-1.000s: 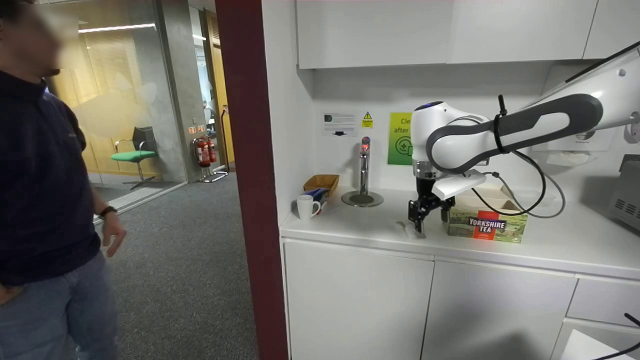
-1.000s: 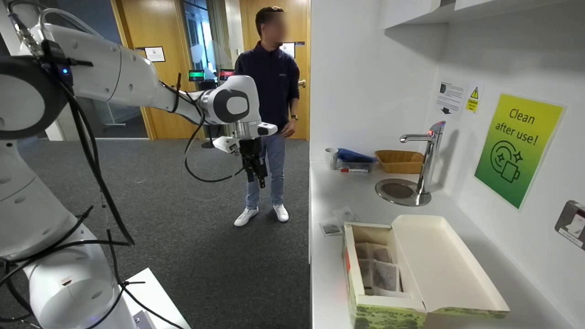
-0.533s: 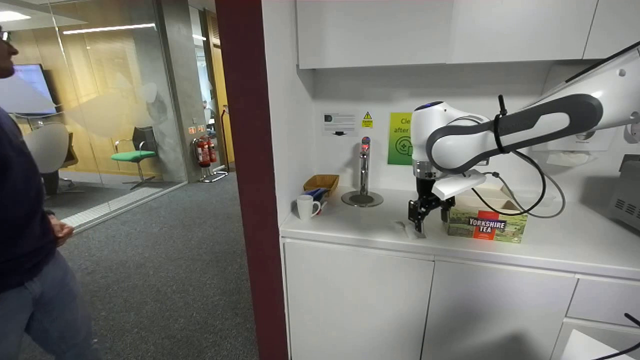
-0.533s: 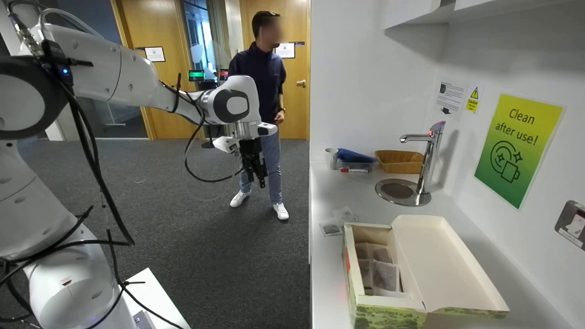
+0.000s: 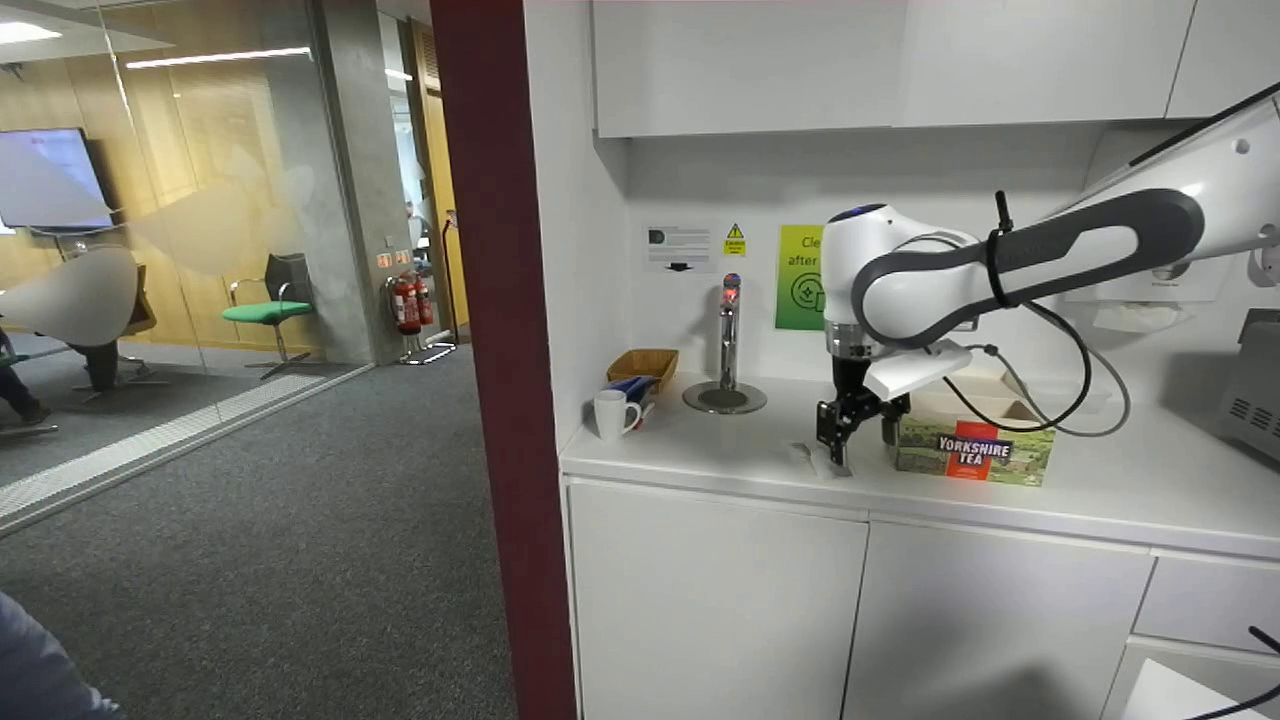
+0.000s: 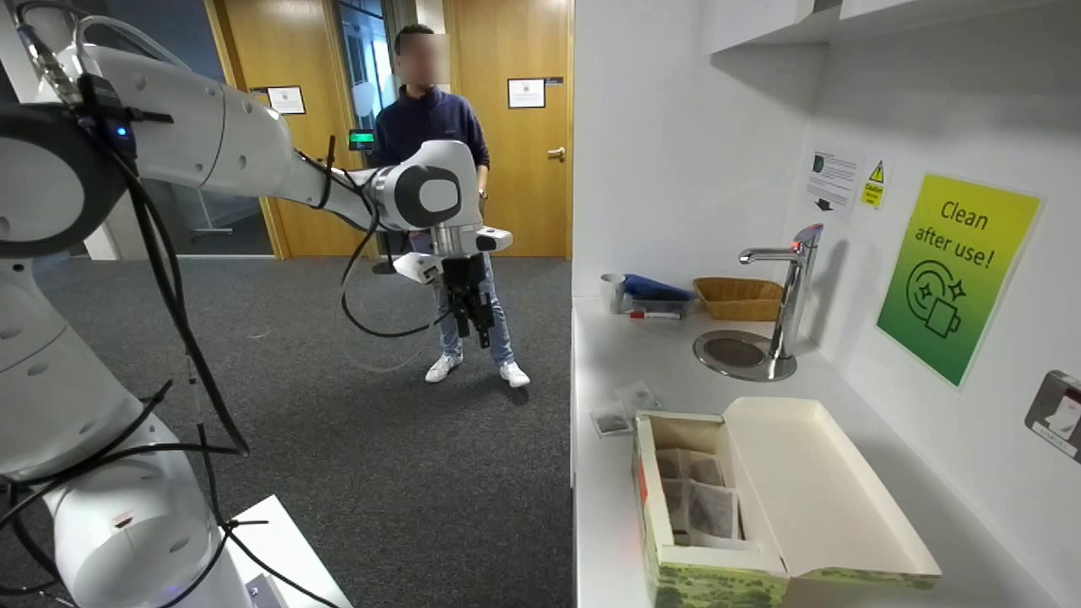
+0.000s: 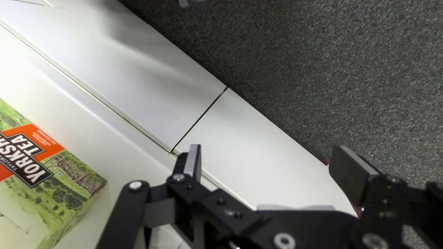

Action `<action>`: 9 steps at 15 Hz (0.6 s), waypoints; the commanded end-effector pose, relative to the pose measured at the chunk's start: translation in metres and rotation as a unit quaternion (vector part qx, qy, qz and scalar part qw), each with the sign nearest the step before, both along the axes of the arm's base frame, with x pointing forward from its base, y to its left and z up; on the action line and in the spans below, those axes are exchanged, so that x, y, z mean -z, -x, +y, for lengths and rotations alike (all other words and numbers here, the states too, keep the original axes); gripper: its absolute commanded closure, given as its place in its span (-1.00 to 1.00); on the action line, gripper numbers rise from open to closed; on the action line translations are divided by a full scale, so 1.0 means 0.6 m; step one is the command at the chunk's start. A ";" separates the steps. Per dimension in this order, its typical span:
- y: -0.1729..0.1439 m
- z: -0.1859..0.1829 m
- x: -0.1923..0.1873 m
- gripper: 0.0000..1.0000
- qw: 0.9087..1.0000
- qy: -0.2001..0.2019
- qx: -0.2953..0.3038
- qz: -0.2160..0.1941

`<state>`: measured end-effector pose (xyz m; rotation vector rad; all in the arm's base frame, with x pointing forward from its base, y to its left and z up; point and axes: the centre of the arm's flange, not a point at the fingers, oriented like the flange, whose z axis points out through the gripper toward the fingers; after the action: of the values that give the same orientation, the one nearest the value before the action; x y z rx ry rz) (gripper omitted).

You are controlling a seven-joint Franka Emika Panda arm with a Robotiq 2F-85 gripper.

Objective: Put the tea bags in the box.

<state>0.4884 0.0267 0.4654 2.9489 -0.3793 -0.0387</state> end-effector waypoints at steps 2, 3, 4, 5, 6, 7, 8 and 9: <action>-0.026 -0.013 0.008 -1.00 1.000 0.005 0.010 0.004; -0.035 -0.020 0.012 -1.00 1.000 0.006 0.020 0.006; -0.042 -0.028 0.016 -1.00 1.000 0.007 0.026 0.007; -0.052 -0.037 0.018 -1.00 0.999 0.008 0.034 0.006; -0.065 -0.050 0.021 -1.00 0.999 0.012 0.043 0.004; -0.077 -0.062 0.022 -1.00 0.999 0.015 0.051 0.001; -0.093 -0.075 0.025 -1.00 0.998 0.023 0.059 -0.002; -0.107 -0.088 0.028 -1.00 0.997 0.031 0.066 -0.004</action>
<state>0.5181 -0.0067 0.4467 2.9074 -0.4948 -0.0784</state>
